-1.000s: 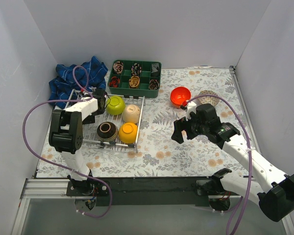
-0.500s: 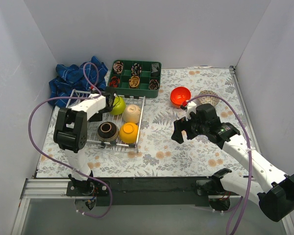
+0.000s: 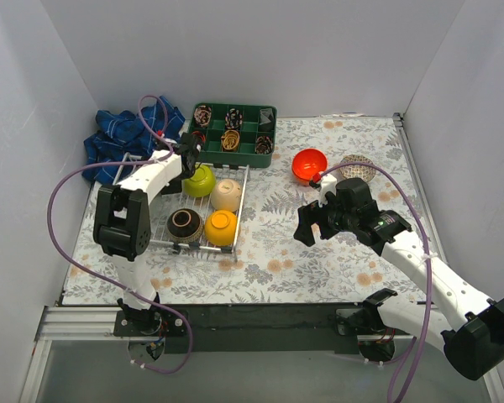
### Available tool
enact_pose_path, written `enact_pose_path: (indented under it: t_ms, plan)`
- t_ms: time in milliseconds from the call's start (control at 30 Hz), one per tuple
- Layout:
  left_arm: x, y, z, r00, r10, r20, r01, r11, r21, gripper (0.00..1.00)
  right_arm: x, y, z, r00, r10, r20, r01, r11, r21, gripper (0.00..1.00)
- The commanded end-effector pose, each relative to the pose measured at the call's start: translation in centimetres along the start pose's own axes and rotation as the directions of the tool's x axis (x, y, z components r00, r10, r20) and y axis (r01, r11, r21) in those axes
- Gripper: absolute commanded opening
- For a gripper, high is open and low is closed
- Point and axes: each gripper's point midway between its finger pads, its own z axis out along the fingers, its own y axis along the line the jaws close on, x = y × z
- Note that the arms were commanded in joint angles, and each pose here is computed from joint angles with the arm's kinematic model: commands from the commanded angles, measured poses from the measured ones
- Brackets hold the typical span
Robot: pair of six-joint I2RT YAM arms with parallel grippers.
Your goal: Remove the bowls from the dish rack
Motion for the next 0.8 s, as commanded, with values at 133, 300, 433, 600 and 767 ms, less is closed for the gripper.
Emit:
enact_pose_path:
  t_ms: [133, 300, 433, 600, 767]
  plan:
    - [-4.5, 3.6, -4.0, 0.978, -0.18, 0.109, 0.168, 0.979, 0.117, 0.0, -2.3, 1.4, -0.2, 0.999, -0.003, 0.048, 0.006, 0.998, -0.064, 0.97]
    - [-6.0, 3.7, -5.8, 0.952, -0.288, 0.108, 0.252, 0.931, 0.262, 0.0, -4.0, 3.5, -0.1, 0.995, 0.047, 0.093, -0.031, 0.984, -0.174, 0.97]
    - [-7.9, 3.1, -8.7, 0.922, -0.372, 0.109, 0.295, 0.855, 0.428, 0.0, -5.4, 4.7, 0.1, 0.988, 0.095, 0.123, -0.064, 0.969, -0.238, 0.96]
    - [-10.0, 2.2, -13.2, 0.887, -0.459, 0.062, 0.321, 0.706, 0.631, 0.0, -7.8, 5.8, 0.1, 0.981, 0.13, 0.145, -0.082, 0.951, -0.298, 0.96]
    - [-10.6, 1.3, -17.9, 0.851, -0.525, -0.023, 0.332, 0.503, 0.798, 0.0, -10.1, 6.1, 0.3, 0.973, 0.151, 0.176, -0.09, 0.945, -0.313, 0.96]
